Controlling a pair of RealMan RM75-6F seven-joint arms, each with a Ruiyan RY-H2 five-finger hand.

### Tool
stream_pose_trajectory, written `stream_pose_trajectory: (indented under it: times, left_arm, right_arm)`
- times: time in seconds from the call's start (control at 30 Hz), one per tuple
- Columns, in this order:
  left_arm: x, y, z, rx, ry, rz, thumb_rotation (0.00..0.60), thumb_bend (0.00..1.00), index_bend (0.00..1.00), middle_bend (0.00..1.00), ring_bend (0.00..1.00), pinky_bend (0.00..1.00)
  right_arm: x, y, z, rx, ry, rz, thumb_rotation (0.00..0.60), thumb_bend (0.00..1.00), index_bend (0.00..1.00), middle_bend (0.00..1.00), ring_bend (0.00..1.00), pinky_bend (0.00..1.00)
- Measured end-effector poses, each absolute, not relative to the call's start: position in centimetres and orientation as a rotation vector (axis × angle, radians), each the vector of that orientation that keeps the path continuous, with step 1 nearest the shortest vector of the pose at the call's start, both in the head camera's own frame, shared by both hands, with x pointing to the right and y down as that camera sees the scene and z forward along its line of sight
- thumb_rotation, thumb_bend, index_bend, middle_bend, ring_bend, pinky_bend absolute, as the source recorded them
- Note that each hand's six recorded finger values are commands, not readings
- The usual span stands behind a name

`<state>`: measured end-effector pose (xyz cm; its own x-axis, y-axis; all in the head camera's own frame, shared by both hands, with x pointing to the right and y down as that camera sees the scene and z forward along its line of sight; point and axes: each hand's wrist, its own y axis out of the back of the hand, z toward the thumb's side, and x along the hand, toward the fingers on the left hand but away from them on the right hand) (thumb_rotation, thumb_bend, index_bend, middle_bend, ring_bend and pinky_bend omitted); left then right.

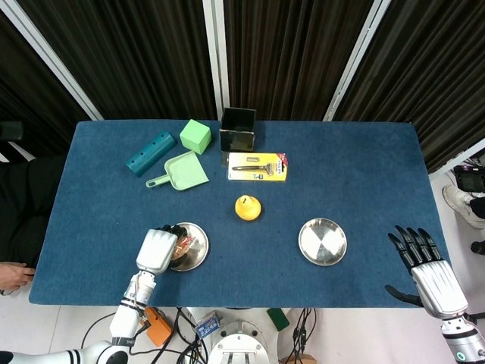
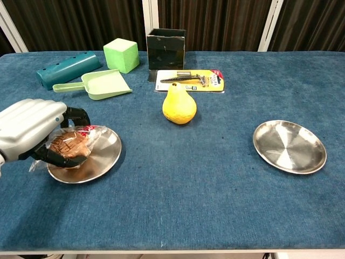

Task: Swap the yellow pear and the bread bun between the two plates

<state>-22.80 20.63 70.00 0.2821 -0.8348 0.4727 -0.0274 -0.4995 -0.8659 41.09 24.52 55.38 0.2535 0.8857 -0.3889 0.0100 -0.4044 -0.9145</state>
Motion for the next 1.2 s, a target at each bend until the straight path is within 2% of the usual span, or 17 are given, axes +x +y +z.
stream_pose_trajectory:
  times: [0.13, 0.33, 0.67, 0.77, 0.87, 0.9, 1.0, 1.2]
  left_arm:
    - [-22.1, 20.1, 69.1, -1.766, 0.815, -1.244, 0.600, 0.37, 0.52, 0.57, 0.58, 0.74]
    - [-18.1, 19.3, 67.5, -1.808, 0.838, -1.117, 0.600, 0.35, 0.52, 0.57, 0.58, 0.74]
    - [-6.4, 20.8, 67.6, -1.950, 0.735, -0.941, 0.600, 0.30, 0.51, 0.55, 0.56, 0.74]
    - [-3.8, 21.2, 68.2, -1.945, 0.704, -0.912, 0.600, 0.26, 0.46, 0.47, 0.49, 0.69]
    - [-2.1, 21.6, 68.8, -1.933, 0.669, -0.895, 0.600, 0.14, 0.30, 0.30, 0.29, 0.53]
    - [-1.9, 21.7, 69.0, -1.929, 0.655, -0.893, 0.600, 0.10, 0.21, 0.21, 0.19, 0.45]
    - [-1.8, 21.8, 69.6, -1.934, 0.625, -0.905, 0.600, 0.03, 0.06, 0.06, 0.03, 0.29]
    - [-2.0, 22.0, 68.6, -2.006, 0.624, -0.887, 0.600, 0.00, 0.03, 0.01, 0.00, 0.23]
  right_arm:
    - [41.1, 24.5, 55.4, -1.659, -0.843, 1.276, 0.519, 0.26, 0.00, 0.00, 0.00, 0.00]
    - [41.1, 24.3, 55.6, -1.660, -0.845, 1.282, 0.518, 0.26, 0.00, 0.00, 0.00, 0.00]
    - [41.4, 23.5, 56.2, -1.688, -0.847, 1.312, 0.518, 0.26, 0.00, 0.00, 0.00, 0.00]
    - [41.7, 23.3, 56.4, -1.702, -0.843, 1.324, 0.518, 0.26, 0.00, 0.00, 0.00, 0.00]
    - [41.9, 23.1, 56.3, -1.712, -0.847, 1.326, 0.519, 0.26, 0.00, 0.00, 0.00, 0.00]
    - [42.0, 23.0, 56.3, -1.715, -0.850, 1.325, 0.519, 0.26, 0.00, 0.00, 0.00, 0.00]
    - [42.3, 22.9, 56.1, -1.721, -0.858, 1.325, 0.518, 0.26, 0.00, 0.00, 0.00, 0.00]
    - [42.7, 22.8, 55.9, -1.717, -0.872, 1.329, 0.517, 0.26, 0.00, 0.00, 0.00, 0.00]
